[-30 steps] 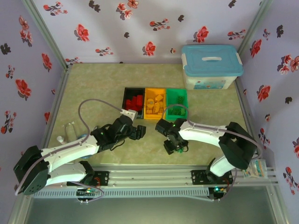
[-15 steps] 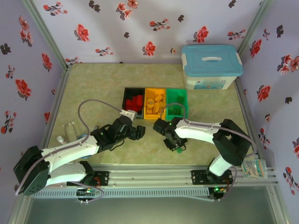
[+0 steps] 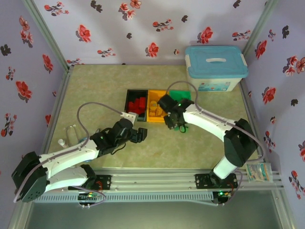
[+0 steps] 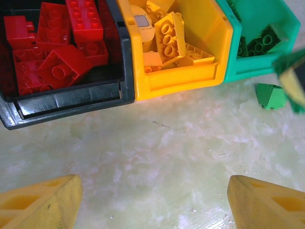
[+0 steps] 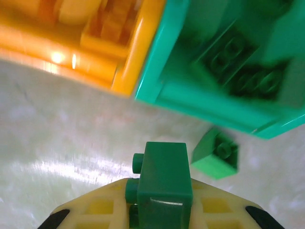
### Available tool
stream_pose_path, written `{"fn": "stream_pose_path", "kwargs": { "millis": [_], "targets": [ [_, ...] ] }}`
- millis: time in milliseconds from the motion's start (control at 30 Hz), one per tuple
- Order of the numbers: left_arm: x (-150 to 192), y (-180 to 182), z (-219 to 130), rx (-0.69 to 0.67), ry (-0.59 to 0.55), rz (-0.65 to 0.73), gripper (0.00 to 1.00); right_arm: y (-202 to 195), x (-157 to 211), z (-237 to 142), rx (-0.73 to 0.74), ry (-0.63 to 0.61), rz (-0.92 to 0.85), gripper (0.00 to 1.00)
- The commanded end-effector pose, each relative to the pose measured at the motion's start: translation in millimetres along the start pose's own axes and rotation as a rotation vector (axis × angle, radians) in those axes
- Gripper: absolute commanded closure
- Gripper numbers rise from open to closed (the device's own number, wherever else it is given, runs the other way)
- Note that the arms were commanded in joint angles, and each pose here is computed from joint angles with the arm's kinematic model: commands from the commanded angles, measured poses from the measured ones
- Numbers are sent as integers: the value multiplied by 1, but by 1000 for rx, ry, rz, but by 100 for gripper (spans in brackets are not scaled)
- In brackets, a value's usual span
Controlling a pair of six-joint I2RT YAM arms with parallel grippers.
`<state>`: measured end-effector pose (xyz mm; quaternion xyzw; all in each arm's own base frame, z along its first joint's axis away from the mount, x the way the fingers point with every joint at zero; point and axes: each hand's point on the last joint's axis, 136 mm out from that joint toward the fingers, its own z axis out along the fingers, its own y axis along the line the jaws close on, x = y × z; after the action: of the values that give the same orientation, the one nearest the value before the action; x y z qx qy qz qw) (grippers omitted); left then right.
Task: Sort the legos into containers by color
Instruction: Place the lego in the container.
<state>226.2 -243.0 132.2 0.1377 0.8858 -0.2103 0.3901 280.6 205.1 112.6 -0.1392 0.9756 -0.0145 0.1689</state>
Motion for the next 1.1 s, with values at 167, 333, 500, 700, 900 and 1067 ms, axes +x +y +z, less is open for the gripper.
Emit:
{"fn": "stream_pose_path", "kwargs": {
  "millis": [167,333,500,700,900,1067],
  "targets": [
    [-2,13,-7,-41,-31,-19,20,-30,-66,2,6,-97,121,82],
    [0,18,-10,-47,-42,-27,20,-42,-81,14,16,-93,161,82],
    [-2,19,-10,-51,-43,-27,20,-53,-93,23,25,-94,190,80],
    [-4,19,-10,-52,-46,-24,20,-63,-107,27,55,-96,199,65],
    [-6,18,-10,-51,-48,-21,20,-65,-109,14,62,-124,214,39],
    [-9,17,-9,-52,-53,-22,20,-64,-98,0,45,-151,225,38]
  ]
}}
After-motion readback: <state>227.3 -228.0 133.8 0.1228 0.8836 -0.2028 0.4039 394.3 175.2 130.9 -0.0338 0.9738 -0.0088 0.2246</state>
